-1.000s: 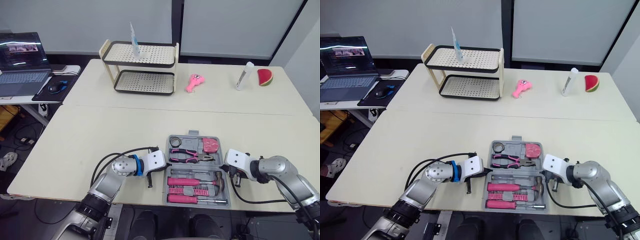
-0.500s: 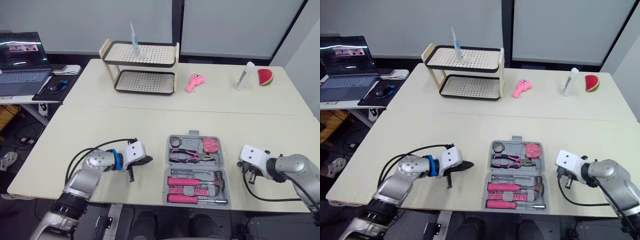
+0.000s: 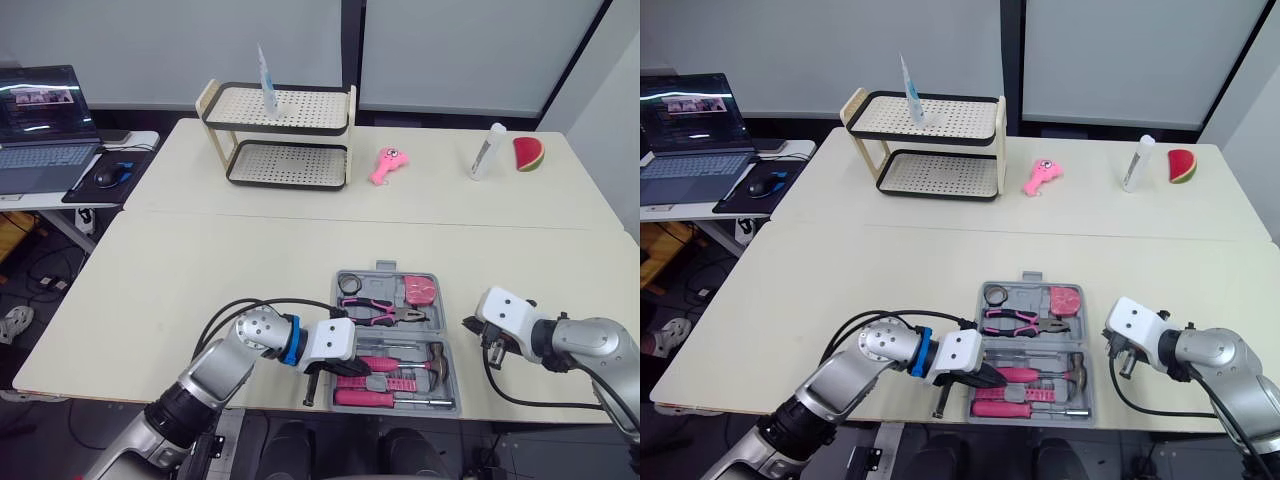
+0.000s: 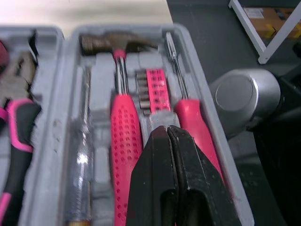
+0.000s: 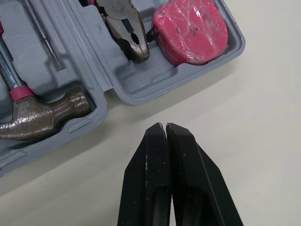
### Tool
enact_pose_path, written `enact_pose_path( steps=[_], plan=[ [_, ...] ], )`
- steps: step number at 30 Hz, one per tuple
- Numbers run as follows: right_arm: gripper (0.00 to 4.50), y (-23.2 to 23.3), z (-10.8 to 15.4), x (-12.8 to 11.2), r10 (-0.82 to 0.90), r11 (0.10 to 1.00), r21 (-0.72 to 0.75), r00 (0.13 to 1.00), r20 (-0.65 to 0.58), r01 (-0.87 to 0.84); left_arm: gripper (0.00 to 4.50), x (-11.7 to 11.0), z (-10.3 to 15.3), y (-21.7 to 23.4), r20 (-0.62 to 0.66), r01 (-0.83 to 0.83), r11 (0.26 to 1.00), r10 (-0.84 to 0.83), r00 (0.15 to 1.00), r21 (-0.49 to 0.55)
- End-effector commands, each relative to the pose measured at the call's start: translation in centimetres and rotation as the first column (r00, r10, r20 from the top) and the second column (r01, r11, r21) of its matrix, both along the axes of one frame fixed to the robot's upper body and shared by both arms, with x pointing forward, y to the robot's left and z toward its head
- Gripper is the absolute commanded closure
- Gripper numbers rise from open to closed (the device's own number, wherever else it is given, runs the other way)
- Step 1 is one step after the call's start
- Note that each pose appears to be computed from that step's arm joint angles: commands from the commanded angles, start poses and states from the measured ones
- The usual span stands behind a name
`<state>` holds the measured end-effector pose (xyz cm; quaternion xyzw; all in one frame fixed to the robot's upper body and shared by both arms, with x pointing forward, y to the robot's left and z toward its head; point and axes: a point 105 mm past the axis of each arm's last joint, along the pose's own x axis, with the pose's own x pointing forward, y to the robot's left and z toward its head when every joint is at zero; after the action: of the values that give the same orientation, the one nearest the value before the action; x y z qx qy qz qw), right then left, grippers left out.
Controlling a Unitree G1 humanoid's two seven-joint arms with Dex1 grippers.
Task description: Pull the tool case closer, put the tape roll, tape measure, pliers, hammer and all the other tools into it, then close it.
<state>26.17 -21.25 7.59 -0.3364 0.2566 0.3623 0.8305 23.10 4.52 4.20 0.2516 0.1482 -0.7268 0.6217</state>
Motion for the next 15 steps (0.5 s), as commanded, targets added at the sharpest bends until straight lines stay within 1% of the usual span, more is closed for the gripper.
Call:
enact_pose_path(
  steps=[1, 7, 12, 15],
  plan=[
    [4.49, 0.1, 1.4, 0.3, -0.012, 1.0, 0.024, 0.999, 0.05, 0.011, 4.5, -0.5, -0.2, -1.2, 0.04, 0.065, 0.998, -0.065, 0.997, -0.003],
    [4.49, -0.3, 1.1, 0.1, -0.036, 0.999, 0.032, 0.999, 0.04, 0.034, 4.5, -0.3, -0.9, -2.0, 0.04, 0.055, 0.998, -0.055, 0.998, -0.006],
    [4.49, -0.3, 1.0, 0.0, -0.04, 0.999, 0.038, 0.998, 0.038, 0.039, 4.5, 0.2, -1.7, -1.9, 0.055, 0.045, 0.999, -0.047, 0.997, 0.031],
    [4.49, -0.1, 1.0, -0.1, -0.051, 0.996, 0.071, 0.999, 0.019, 0.049, 4.5, 0.4, -2.1, -1.8, 0.061, 0.046, 0.998, -0.049, 0.997, 0.05]
  ],
)
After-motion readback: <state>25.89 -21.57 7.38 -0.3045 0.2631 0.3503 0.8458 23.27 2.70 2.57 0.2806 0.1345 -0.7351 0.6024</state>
